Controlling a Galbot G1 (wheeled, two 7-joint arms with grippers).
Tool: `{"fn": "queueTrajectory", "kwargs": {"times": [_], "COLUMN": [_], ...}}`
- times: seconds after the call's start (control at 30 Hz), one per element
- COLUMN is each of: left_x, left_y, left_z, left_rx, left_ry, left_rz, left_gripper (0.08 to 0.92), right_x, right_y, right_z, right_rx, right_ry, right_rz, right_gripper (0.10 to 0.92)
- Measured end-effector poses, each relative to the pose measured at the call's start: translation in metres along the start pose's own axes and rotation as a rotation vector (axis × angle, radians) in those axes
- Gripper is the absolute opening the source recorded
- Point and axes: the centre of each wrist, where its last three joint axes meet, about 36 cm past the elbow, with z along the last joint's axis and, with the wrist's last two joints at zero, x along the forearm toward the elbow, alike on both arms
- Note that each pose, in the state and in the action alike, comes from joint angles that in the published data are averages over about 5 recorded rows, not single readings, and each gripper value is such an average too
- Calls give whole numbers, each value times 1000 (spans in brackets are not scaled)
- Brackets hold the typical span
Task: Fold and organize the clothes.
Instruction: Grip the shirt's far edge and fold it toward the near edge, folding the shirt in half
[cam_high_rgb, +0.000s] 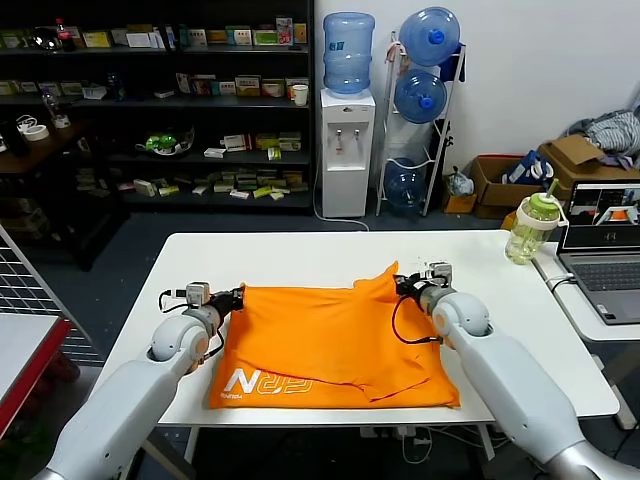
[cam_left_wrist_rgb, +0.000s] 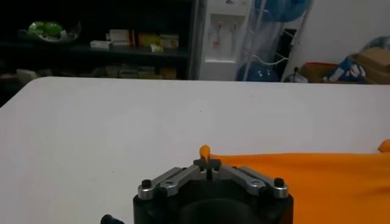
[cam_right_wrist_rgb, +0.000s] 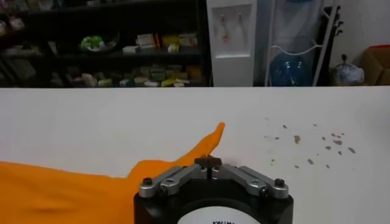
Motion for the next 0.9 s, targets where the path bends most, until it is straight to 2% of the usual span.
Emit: {"fn": "queueTrajectory", "kwargs": {"times": [0.23, 0.5, 0.8, 0.9], "left_x": [33, 75, 106, 112], "left_y": [0, -15, -36, -39], "left_z": [8, 23, 44, 49], "left_rx": [-5, -33, -42, -50], "left_ry": [-26, -52, -45, -39], "left_rz": [0, 21, 47, 42], "left_gripper": [95, 95, 95, 96], "right_x": [49, 99, 142, 152], "right_y": [-3, 3, 13, 15], "right_z": [14, 28, 44, 49], "right_rx": [2, 22, 47, 52], "right_ry": [9, 34, 68, 79], "right_rz": [-12, -19, -19, -22], "right_gripper": [124, 124, 124, 165]}}
